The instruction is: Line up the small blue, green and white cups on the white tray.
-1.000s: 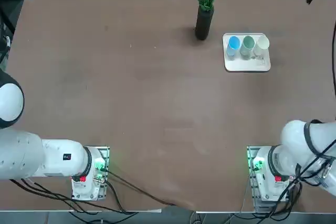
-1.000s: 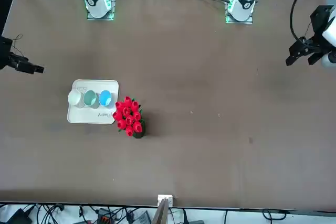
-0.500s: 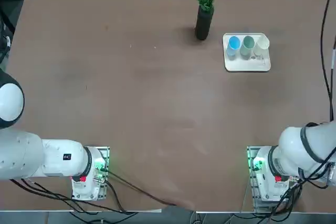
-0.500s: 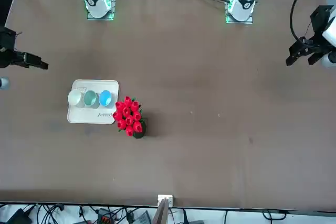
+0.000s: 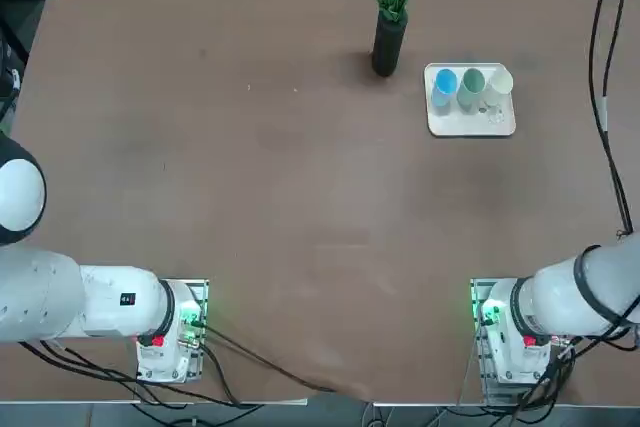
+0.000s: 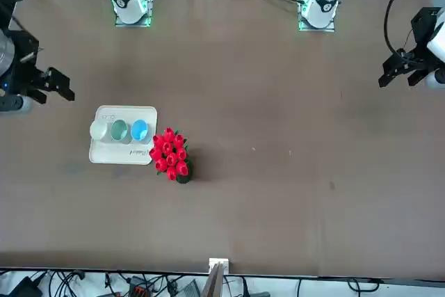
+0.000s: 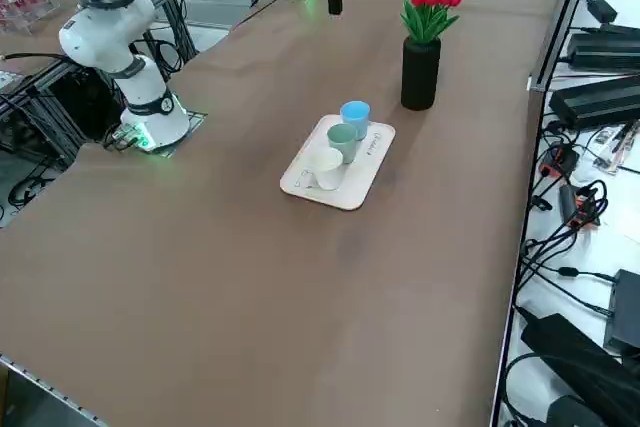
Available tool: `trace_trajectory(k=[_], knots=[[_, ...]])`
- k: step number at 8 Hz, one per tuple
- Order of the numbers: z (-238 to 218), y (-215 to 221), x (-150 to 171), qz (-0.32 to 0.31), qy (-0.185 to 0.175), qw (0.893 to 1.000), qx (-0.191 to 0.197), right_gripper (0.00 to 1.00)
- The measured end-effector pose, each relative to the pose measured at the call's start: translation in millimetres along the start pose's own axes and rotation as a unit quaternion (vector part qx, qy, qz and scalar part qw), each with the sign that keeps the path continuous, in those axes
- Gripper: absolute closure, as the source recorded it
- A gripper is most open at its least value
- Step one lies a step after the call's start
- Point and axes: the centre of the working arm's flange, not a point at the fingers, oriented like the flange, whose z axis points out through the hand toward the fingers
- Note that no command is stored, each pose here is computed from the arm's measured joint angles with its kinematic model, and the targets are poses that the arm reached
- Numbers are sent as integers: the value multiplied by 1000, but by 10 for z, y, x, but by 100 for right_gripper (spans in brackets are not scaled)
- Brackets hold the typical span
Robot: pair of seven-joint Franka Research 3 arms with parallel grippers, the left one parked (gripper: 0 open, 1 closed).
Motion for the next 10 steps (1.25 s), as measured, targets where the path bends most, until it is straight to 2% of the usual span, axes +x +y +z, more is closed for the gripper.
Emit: trace_trajectory(k=[2,4,10], knots=[[42,-21,-336,-3,-11,1000,-2,0],[205,-3,-571,-1,-3,1000,-3,0],[172,262,-678,22,4,1000,0,0]])
